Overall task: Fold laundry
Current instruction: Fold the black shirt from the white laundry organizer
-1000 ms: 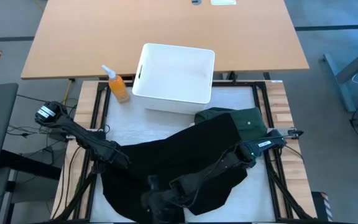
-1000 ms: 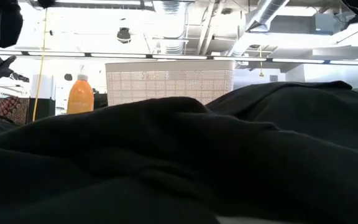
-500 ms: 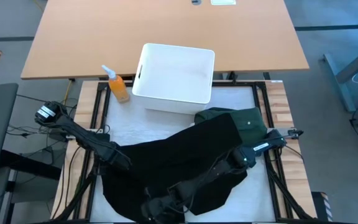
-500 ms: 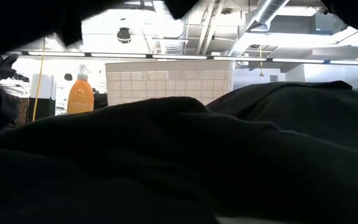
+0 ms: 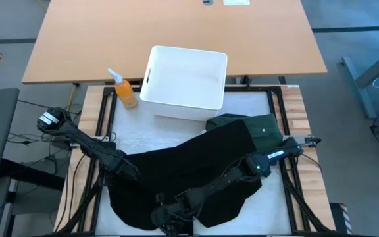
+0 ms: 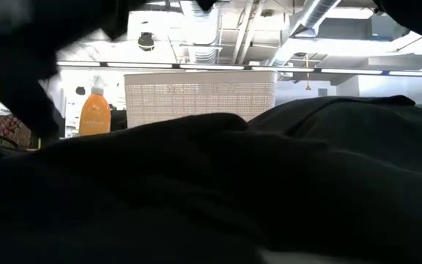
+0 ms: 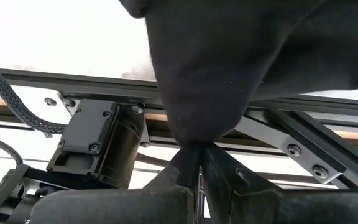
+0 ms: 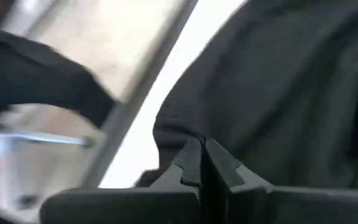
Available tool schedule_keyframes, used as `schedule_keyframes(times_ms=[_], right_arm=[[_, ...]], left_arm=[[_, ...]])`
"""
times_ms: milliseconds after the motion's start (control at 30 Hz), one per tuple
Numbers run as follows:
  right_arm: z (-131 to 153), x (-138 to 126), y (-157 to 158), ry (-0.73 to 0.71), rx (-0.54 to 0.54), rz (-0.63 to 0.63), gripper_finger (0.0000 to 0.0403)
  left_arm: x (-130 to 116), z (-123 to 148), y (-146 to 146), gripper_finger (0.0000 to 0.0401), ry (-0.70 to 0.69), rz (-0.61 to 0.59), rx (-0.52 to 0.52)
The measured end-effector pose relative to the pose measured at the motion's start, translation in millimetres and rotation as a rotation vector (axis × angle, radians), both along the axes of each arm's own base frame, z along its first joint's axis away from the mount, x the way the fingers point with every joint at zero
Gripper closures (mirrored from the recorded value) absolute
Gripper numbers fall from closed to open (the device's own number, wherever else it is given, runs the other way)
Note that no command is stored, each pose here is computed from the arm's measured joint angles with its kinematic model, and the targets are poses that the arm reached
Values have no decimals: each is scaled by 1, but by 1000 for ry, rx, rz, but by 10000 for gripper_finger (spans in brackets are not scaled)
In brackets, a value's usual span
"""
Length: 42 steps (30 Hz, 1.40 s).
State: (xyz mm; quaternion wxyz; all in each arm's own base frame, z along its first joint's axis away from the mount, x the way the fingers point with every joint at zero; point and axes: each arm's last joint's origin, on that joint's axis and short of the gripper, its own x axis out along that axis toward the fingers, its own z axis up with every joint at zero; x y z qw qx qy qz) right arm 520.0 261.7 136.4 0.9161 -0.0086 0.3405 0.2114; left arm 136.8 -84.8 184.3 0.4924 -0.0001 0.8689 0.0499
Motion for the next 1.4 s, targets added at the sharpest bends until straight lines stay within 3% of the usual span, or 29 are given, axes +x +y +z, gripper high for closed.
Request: schedule_keyframes(times_ms=[67, 167, 267, 400, 533, 667, 767, 900, 1033, 1267, 1400], right_arm=[[14, -2, -2, 41, 86, 38, 381], [56, -12, 5, 76, 283, 149, 363], [99, -33, 28, 40, 378, 271, 362], [107, -59, 63, 44, 381, 350, 380], [109, -71, 83, 2, 368, 334, 372], [113, -68, 79, -4, 368, 263, 320], [107, -61, 67, 49, 384, 224, 275], [123, -61, 41, 180, 416, 256, 218], [142, -83, 23, 330, 295, 207, 191], [166, -144, 11, 368, -261, -58, 205], [161, -166, 13, 403, -380, -122, 220]], left_arm=[[0, 0, 0, 401, 0, 0, 0], [0, 0, -1, 401, 4, 8, -15], [-1, 0, -3, 401, 10, 28, -33], [-5, 0, -10, 401, 37, 25, -74], [-8, 0, -21, 401, 57, 33, -172], [-9, -2, -31, 401, 41, 18, -227], [-11, -2, -35, 401, 35, 21, -218], [-14, -2, -39, 401, 43, 23, -213], [-17, -1, -42, 401, 58, 23, -226], [-18, -4, -56, 389, 5, 16, -278], [-20, -4, -60, 349, 25, 32, -308]])
